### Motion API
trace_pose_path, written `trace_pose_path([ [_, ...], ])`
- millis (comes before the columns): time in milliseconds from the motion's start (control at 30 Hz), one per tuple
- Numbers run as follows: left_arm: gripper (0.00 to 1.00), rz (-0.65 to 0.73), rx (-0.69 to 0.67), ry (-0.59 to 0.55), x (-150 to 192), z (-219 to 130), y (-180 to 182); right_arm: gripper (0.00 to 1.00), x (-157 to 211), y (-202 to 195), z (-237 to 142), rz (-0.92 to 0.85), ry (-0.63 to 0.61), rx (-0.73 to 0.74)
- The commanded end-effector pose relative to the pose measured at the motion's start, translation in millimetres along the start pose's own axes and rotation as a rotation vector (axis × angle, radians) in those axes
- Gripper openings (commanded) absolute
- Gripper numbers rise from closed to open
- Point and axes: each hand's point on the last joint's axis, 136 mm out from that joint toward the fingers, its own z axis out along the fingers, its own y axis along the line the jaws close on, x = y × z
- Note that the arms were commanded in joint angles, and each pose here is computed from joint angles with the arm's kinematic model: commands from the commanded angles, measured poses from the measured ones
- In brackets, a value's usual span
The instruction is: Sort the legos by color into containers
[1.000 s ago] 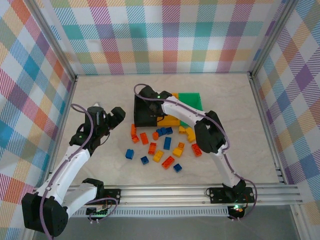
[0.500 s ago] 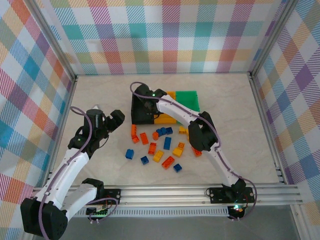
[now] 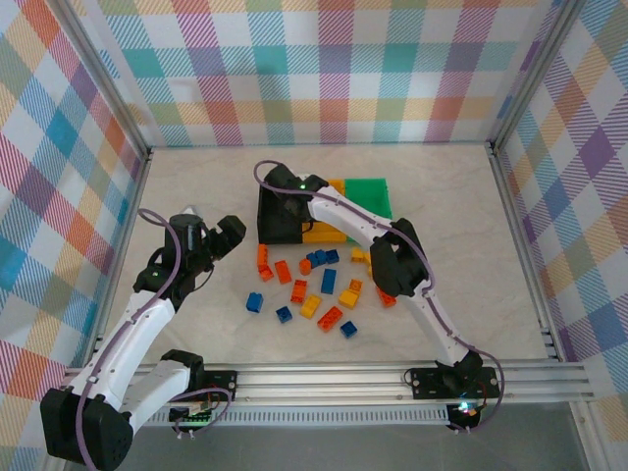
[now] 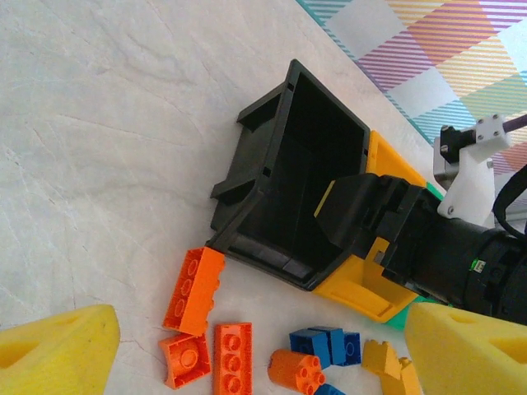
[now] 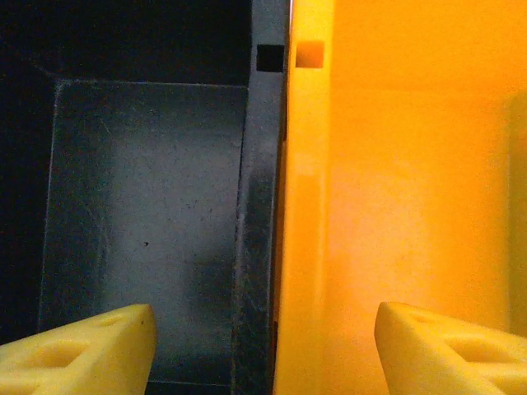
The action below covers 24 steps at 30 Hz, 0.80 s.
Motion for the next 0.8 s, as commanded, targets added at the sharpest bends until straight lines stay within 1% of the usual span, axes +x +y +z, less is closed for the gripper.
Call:
trace_pose_path([
  [0, 0.91, 0.01, 0.018, 0.006, -3.2, -3.5, -4.2, 0.73, -41.7, -2.2, -57.3, 0.003, -0.14, -0.07],
  [67, 0.91, 0.012, 0.034, 0.015, -2.2, -3.3, -7.7, 0.74, -44.9, -4.2, -73.3, 0.005, -0.174, -0.105],
  [167, 0.91, 0.021, 0.051, 0.037, 0.7, -1.9, -12.3, 0.76, -37.4, -13.0, -92.7, 0.008, -0.196, -0.143],
  [267, 0.91, 0.038, 0.078, 0.071, 7.8, 2.4, -21.1, 0.79, -16.3, -27.9, -105.0, -0.01, -0.173, -0.155],
  [367, 0.91, 0.08, 0.106, 0.129, 25.7, 10.4, -35.0, 0.81, 13.9, -53.3, -113.5, -0.028, -0.144, -0.146],
  [433, 1.0, 0.126, 0.113, 0.187, 45.0, 17.3, -43.5, 0.81, 44.0, -81.2, -110.9, -0.021, -0.083, -0.117],
  [533, 1.0, 0.183, 0.12, 0.261, 71.1, 24.6, -51.1, 0.82, 85.6, -122.3, -107.1, 0.013, 0.012, -0.103],
  [633, 1.0, 0.197, 0.113, 0.306, 86.9, 27.7, -47.3, 0.82, 120.6, -162.9, -101.4, 0.045, 0.083, -0.06],
  [767, 1.0, 0.185, 0.11, 0.331, 95.1, 26.4, -40.3, 0.82, 154.2, -190.4, -87.5, 0.061, 0.187, -0.05],
])
